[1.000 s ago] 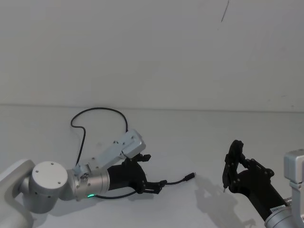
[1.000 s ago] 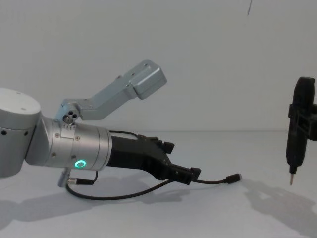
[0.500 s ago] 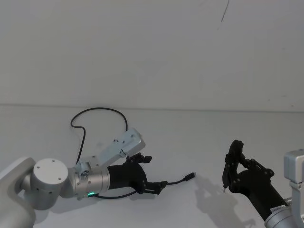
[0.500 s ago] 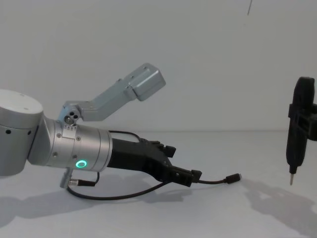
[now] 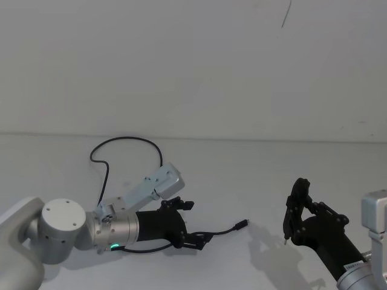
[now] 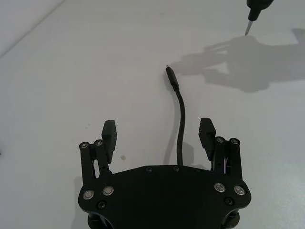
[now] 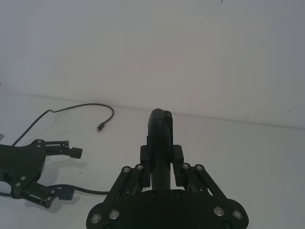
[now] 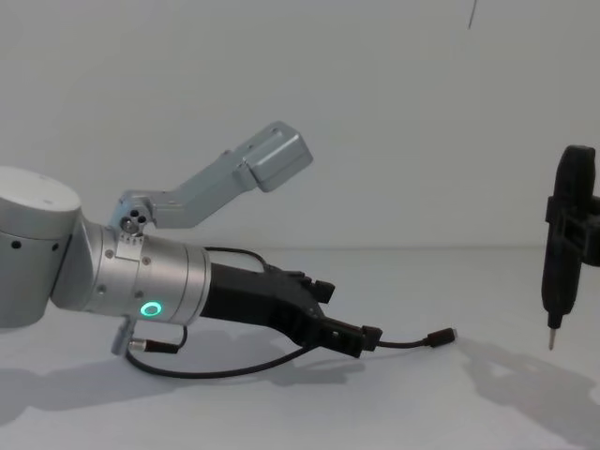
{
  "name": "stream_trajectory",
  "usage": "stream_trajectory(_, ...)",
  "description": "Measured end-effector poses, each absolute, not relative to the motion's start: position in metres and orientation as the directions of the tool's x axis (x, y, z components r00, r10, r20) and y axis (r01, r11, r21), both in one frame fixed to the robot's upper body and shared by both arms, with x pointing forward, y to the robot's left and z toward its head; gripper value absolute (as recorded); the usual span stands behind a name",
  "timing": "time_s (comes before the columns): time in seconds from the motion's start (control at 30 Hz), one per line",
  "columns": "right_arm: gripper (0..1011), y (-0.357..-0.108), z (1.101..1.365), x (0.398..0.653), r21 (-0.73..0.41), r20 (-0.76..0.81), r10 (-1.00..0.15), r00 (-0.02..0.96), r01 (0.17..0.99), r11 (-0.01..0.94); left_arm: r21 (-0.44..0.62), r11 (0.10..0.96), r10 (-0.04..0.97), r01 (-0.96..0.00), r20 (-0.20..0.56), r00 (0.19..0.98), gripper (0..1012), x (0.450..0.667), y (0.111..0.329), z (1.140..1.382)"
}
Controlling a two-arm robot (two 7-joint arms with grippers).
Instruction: Pick up the data cable with the one hand.
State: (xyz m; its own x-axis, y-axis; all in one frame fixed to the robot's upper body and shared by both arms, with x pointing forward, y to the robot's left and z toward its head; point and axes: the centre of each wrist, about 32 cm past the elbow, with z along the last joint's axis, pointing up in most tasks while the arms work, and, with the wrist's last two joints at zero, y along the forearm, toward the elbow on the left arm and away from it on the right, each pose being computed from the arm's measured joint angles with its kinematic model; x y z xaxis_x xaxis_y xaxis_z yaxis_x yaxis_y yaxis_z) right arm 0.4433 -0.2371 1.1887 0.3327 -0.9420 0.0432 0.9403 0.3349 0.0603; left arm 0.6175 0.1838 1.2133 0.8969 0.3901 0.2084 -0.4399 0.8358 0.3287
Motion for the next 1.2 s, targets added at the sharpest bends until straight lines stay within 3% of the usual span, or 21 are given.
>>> stream_trajectory(0.5, 269, -0.2371, 1.1887, 0.4433, 0.060, 0.043, -0.942, 0.333, 0.940, 0.335, 0.361, 0.834, 0.371, -0.417, 0.190, 0.909, 987, 0.6183, 0.1886, 1.2120)
stream_trajectory(0.93, 269, -0.2371, 1.1887, 0.4433, 0.060, 0.043, -0.942, 0.333, 0.940, 0.335, 0.375, 0.827, 0.376, -0.418, 0.182, 0.908, 659, 0.6189, 0.1910, 1.2097)
stream_trajectory(1.2, 269, -0.2371, 1.1887, 0.4433, 0.060, 0.043, -0.942, 0.333, 0.940, 0.335, 0.378, 0.826, 0.378, -0.419, 0.180, 0.908, 369, 0.6191, 0.1916, 1.2093)
